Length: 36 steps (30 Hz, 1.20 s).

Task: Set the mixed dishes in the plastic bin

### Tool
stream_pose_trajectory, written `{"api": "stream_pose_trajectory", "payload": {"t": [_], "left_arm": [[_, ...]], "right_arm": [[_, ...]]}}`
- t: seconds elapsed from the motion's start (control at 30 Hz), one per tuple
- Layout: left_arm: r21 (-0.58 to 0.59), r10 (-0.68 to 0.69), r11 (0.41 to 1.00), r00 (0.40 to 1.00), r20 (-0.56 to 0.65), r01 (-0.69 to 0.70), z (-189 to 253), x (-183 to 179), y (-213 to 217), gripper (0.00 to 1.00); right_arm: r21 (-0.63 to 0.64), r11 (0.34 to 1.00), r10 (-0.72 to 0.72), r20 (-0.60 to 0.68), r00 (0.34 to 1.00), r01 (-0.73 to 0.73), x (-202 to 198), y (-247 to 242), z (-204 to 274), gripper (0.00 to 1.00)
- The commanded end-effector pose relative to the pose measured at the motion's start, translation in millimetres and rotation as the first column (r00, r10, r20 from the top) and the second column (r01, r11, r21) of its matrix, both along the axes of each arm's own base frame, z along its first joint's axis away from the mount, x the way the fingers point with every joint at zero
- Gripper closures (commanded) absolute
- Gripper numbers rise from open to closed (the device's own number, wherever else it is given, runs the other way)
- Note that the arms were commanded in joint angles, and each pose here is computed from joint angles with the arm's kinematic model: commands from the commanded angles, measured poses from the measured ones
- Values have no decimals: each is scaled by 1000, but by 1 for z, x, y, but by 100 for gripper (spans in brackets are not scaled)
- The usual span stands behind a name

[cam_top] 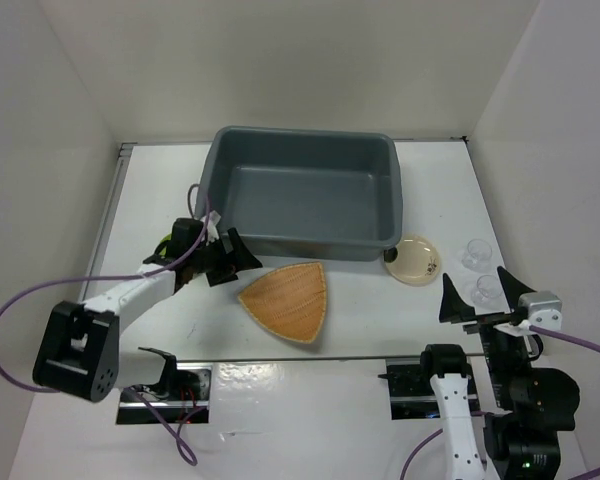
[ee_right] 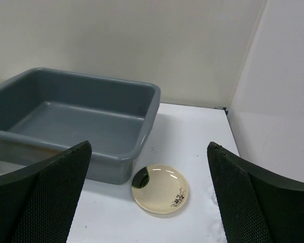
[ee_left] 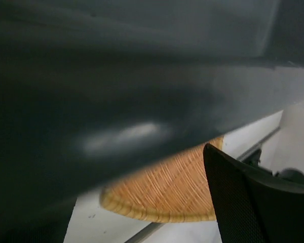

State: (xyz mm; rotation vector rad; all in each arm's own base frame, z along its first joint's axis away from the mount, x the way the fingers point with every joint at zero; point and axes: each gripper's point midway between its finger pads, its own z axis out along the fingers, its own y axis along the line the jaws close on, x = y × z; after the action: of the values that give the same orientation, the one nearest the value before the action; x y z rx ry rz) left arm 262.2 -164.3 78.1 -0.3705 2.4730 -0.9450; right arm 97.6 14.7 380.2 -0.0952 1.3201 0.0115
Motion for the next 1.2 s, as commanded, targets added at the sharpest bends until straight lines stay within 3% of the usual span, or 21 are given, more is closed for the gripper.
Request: {"api": "stream_pose_trajectory", "payload": {"t": [0.0,0.2,0.6,0.9,1.03,1.17], "left_arm": [[-88,-152,985,987,-44,147,-6,-9,-23,0],[-88,-153,985,987,-56,147,-9,-9,-23,0],[-111,-184,978,982,-43,178,-6,-17,-26,0],[-69,-249,968,957,-145,242,-22,-48,-37,0],[56,-130,988,978,-164,141,-18,-55,-18,0],[133,6,991,995,-102,8,-9,-52,1,0]], "right_arm": [[-31,999,37,27,999,-36,0,7,7,1],[-47,999,3,118,993,2,-24,6,12,1],[-46,999,-7,109,994,12,-21,5,12,1],[-51,999,5,118,993,1,-24,7,12,1],[-51,999,5,118,993,1,-24,7,12,1],[-51,999,5,118,993,1,-24,7,12,1]]}}
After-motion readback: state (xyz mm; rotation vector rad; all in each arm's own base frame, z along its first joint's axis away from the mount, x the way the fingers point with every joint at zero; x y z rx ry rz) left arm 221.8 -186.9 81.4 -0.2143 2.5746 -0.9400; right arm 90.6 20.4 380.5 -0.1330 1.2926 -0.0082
